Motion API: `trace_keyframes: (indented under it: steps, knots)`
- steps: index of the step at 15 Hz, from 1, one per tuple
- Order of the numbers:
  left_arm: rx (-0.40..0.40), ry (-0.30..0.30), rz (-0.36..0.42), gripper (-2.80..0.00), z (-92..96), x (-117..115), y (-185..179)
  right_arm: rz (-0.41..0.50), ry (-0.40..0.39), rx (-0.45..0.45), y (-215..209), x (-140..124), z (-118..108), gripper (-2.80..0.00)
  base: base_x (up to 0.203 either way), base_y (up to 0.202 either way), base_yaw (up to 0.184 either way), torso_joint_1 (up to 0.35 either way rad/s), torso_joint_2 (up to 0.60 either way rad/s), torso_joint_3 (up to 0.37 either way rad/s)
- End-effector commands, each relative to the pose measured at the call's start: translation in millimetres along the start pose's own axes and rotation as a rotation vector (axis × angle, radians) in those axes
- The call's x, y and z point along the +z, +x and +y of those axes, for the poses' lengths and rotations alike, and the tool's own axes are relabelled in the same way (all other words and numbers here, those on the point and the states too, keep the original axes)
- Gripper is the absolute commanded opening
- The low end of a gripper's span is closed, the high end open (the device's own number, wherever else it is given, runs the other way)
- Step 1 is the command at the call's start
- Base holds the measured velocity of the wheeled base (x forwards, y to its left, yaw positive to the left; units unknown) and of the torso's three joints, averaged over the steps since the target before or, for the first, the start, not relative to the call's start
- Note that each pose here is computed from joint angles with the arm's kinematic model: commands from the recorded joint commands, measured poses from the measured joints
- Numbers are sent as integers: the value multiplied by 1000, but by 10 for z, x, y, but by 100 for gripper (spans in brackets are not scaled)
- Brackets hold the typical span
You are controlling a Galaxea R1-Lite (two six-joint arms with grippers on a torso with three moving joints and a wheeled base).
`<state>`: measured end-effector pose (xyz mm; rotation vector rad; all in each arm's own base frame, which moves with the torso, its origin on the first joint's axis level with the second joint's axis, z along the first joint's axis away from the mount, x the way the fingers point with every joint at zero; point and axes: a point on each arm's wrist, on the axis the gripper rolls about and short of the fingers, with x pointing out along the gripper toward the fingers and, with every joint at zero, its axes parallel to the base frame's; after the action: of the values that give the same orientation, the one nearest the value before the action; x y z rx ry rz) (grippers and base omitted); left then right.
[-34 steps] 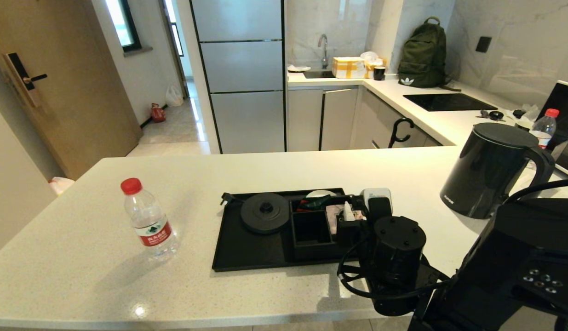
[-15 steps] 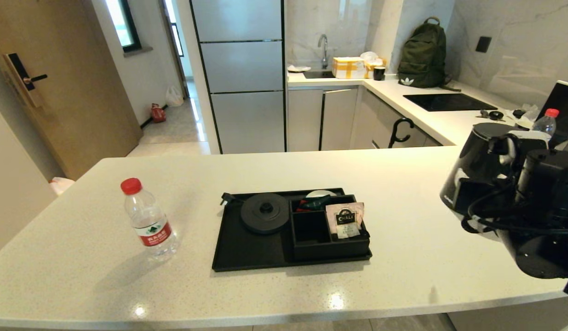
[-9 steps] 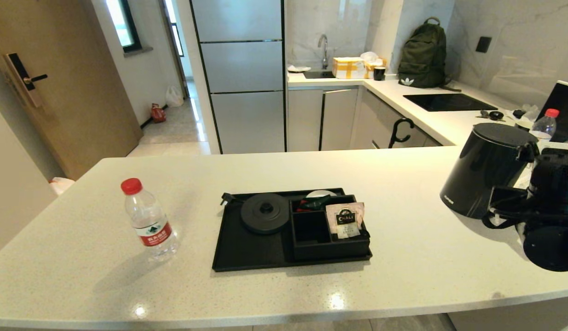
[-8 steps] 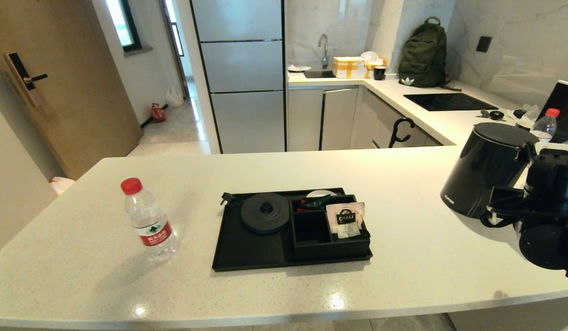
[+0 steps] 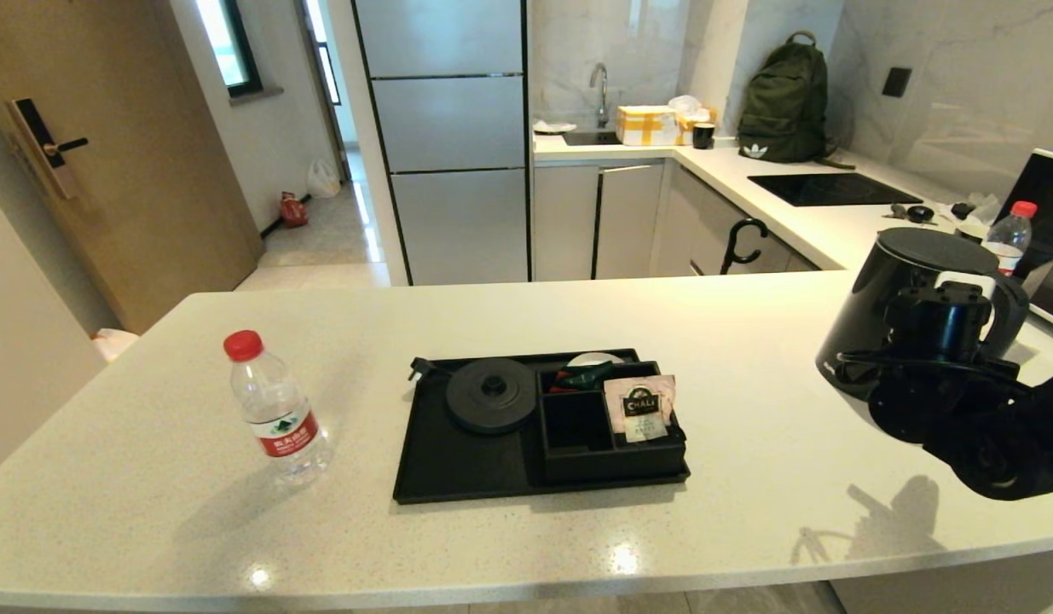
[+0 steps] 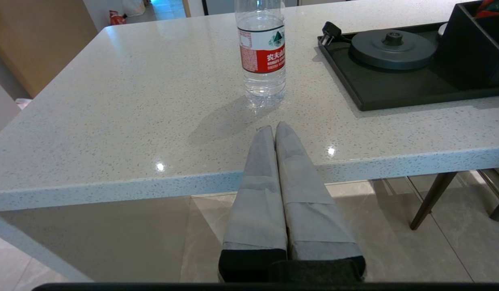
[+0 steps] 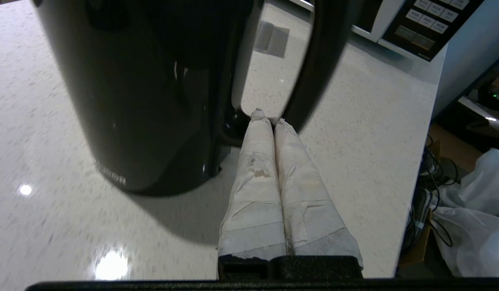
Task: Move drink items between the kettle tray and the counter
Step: Return the kettle to its original position
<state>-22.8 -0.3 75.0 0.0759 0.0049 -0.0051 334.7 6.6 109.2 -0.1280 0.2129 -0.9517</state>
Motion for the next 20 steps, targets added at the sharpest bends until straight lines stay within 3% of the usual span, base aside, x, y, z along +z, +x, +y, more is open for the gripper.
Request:
trace_keyframes:
  steps: [1,3,4,12,20]
  knots:
    - [0,1,1,-280,0,0,1,3,-14,-52,314,-239,179,-280,0,0,0,0,0,0]
    - [0,1,1,-280,0,0,1,-27,6,-57,480,-252,271,-280,0,0,0,0,0,0]
    - [0,1,0,-280,0,0,0,-45,19,-43,526,-233,307,0,0,0,0,0,0,0]
    - [0,1,0,-280,0,0,0,-63,36,-46,563,-199,288,0,0,0,0,0,0,0]
    - [0,1,1,-280,0,0,1,-73,47,-37,398,-158,123,0,0,0,0,0,0,0]
